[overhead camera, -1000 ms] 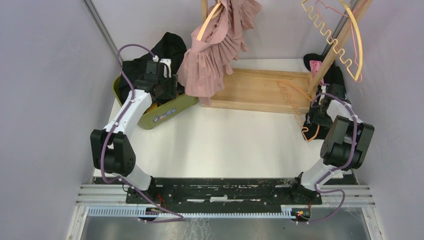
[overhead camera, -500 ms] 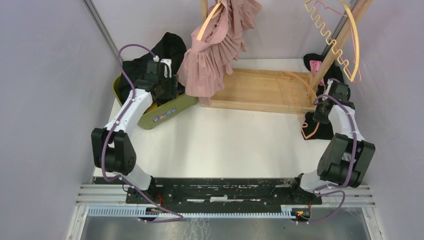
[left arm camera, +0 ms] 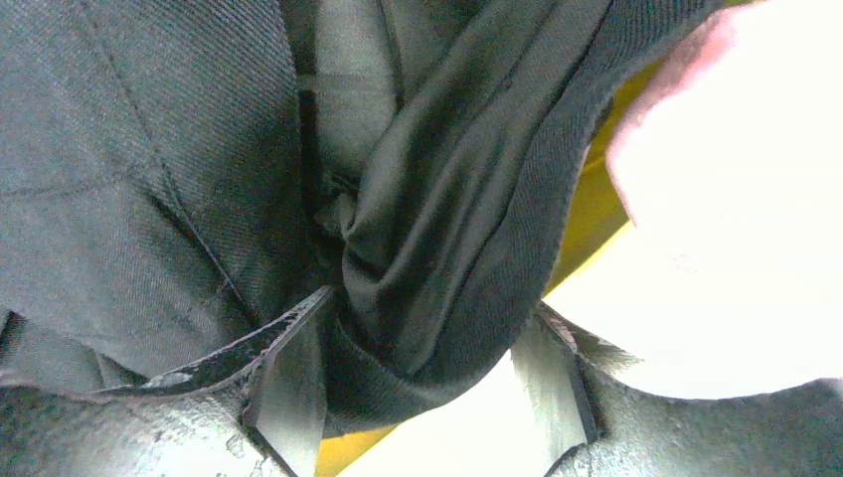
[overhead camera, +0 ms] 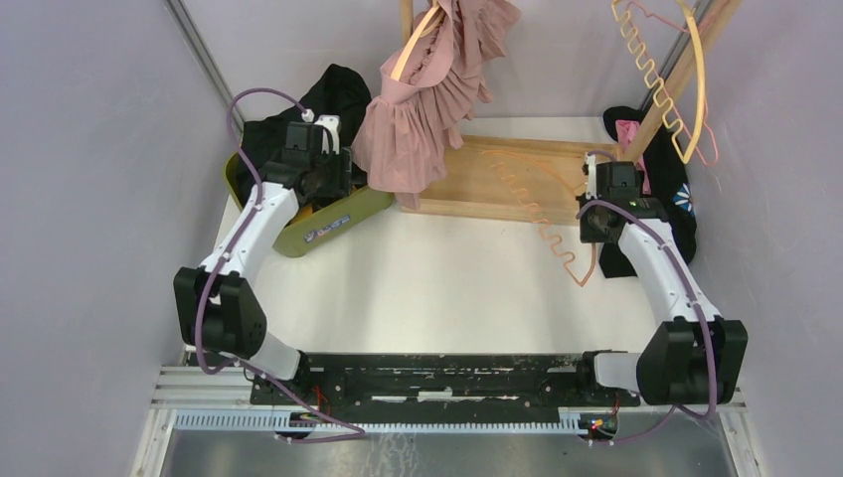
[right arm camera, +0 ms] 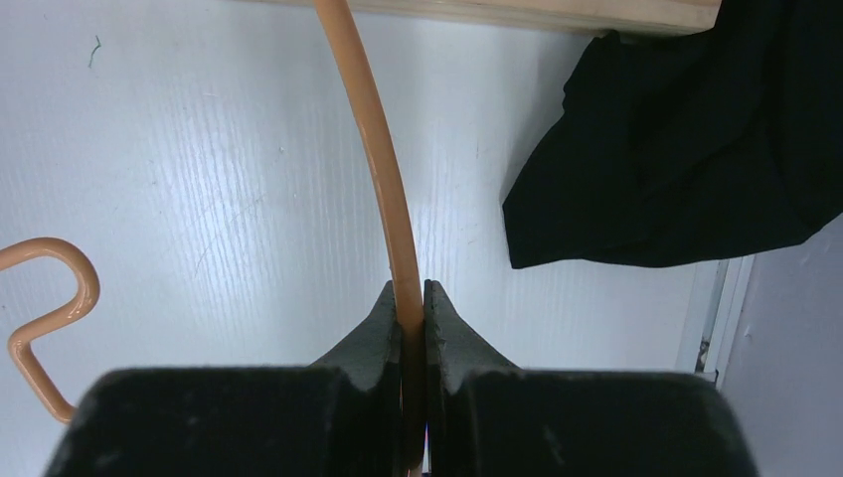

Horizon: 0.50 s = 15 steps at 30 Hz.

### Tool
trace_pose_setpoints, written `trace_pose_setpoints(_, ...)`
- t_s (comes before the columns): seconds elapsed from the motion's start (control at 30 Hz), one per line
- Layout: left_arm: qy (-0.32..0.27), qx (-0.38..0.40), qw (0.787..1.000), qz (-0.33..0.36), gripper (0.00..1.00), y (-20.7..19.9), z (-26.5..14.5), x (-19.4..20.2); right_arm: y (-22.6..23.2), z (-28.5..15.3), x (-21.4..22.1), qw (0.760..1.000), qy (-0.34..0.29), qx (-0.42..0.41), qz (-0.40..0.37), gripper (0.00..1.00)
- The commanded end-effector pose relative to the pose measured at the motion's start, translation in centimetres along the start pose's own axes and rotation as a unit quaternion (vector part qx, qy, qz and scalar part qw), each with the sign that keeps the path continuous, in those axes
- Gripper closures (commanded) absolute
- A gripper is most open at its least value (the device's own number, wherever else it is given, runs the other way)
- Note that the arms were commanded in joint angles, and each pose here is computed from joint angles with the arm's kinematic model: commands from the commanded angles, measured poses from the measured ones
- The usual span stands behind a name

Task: Remove the skirt from the hanger
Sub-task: Pick up the hanger at the center of the board.

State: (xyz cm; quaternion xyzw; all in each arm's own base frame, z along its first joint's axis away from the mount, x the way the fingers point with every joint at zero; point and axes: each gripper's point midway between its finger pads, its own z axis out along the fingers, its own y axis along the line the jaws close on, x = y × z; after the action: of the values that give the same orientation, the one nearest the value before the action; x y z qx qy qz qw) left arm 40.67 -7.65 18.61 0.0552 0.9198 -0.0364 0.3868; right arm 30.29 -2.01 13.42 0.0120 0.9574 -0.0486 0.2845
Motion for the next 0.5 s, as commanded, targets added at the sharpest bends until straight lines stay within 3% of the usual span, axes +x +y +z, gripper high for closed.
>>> trace_pose_setpoints(0.0, -0.038, 0.005, 0.999, 0.011, 0.32, -0.1, -1.8, -1.5, 0.5, -3.6, -3.1, 0.997, -0.072, 0.002, -0.017, 0.98)
trace_pose_setpoints(0.17, -0.034, -0.036, 0.999, 0.021, 0.32, 1.3, -2.5, -1.3, 4.2, -8.4, -9.0, 0.984, -0.147, -0.068, -0.076, 0.98)
trace_pose_setpoints(0.3, -0.04, -0.033, 0.998, 0.017, 0.32, 1.1, -2.9, -1.6, 7.6, -11.1, -11.7, 0.969, -0.169, -0.097, -0.152, 0.98)
trace_pose_setpoints(0.47, -0.047, -0.022, 0.998, 0.019, 0.32, 0.6, -3.3, -1.9, 7.9, -13.7, -15.4, 0.948, -0.189, 0.0, -0.255, 0.98)
